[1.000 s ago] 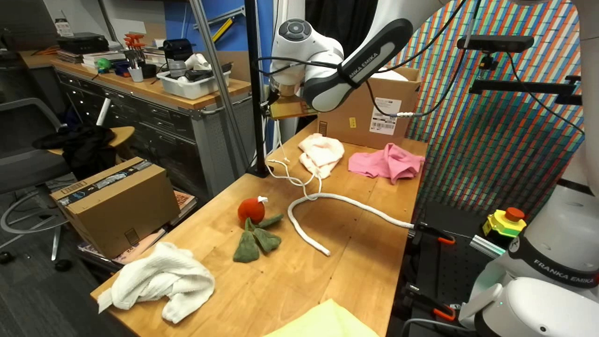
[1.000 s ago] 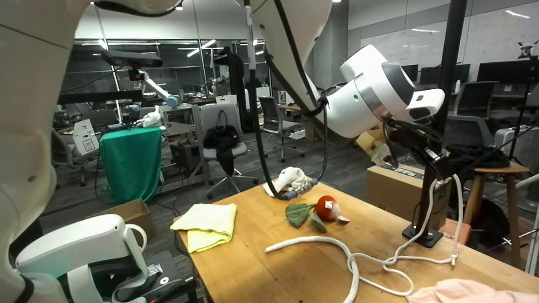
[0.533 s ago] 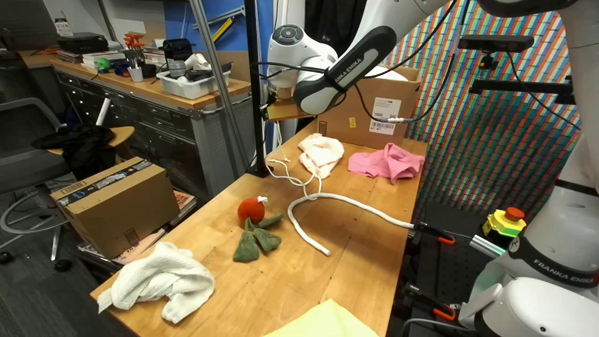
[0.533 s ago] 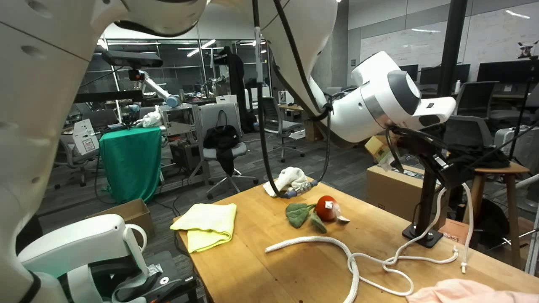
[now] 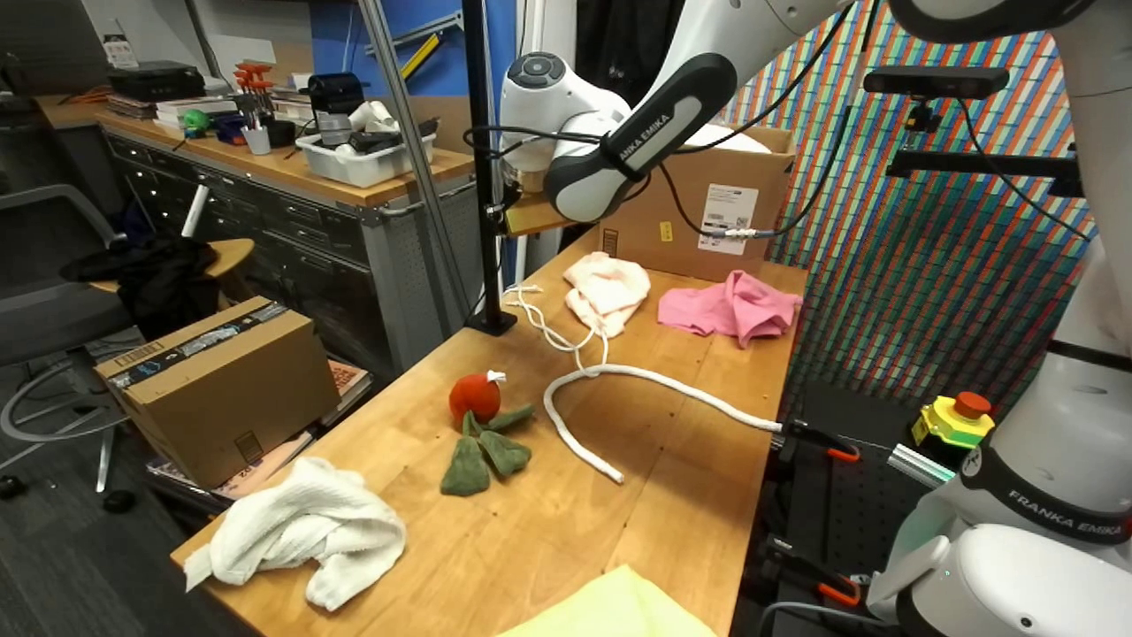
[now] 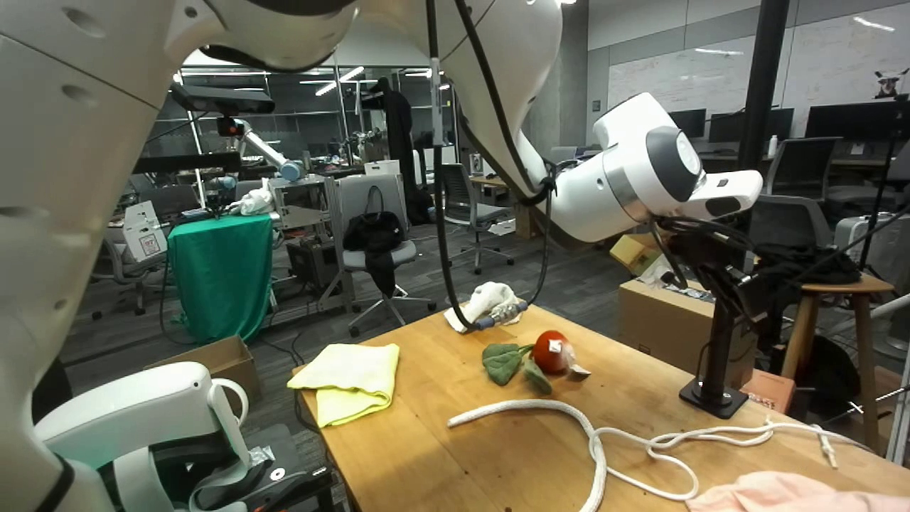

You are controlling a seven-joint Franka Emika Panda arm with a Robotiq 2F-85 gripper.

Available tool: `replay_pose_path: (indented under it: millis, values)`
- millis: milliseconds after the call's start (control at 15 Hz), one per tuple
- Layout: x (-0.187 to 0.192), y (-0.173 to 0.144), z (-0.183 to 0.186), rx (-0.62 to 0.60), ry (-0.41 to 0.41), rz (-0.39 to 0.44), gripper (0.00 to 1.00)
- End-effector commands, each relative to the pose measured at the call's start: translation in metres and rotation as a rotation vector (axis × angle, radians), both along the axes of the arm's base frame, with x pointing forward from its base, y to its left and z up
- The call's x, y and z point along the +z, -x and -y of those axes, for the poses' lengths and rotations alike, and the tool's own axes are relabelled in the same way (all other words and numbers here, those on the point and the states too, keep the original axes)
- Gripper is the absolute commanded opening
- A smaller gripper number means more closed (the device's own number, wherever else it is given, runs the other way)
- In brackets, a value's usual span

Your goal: Separate the objects on the heap

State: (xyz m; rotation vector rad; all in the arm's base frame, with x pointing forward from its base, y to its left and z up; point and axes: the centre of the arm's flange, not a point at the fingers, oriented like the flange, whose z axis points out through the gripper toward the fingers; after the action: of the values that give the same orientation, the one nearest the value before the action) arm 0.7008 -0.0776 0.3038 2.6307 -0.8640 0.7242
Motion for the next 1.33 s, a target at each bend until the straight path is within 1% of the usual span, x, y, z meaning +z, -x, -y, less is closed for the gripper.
replay_pose_path:
  millis: [0,67,133,333,467,667,733,933,1067,1267]
  values:
    - [0.008,-0.006,0.003,0.029,0.010,-0.013,0.89]
    - [0.008,-0.003,0.005,0.030,0.006,-0.020,0.98]
    - [0.008,-0.001,0.007,0.034,0.003,-0.031,1.00]
    - [0.006,0.017,0.013,0.056,-0.007,-0.088,1.00]
    - [0.002,0.036,0.018,0.077,-0.018,-0.154,1.00]
    - [-0.009,0.071,0.025,0.127,-0.052,-0.270,1.00]
    - [-0.013,0.084,0.028,0.156,-0.079,-0.315,1.00]
    - [-0.028,0.118,0.034,0.244,-0.119,-0.461,1.00]
    - [-0.039,0.138,0.039,0.302,-0.128,-0.561,1.00]
    - [-0.053,0.159,0.044,0.376,-0.130,-0.675,1.00]
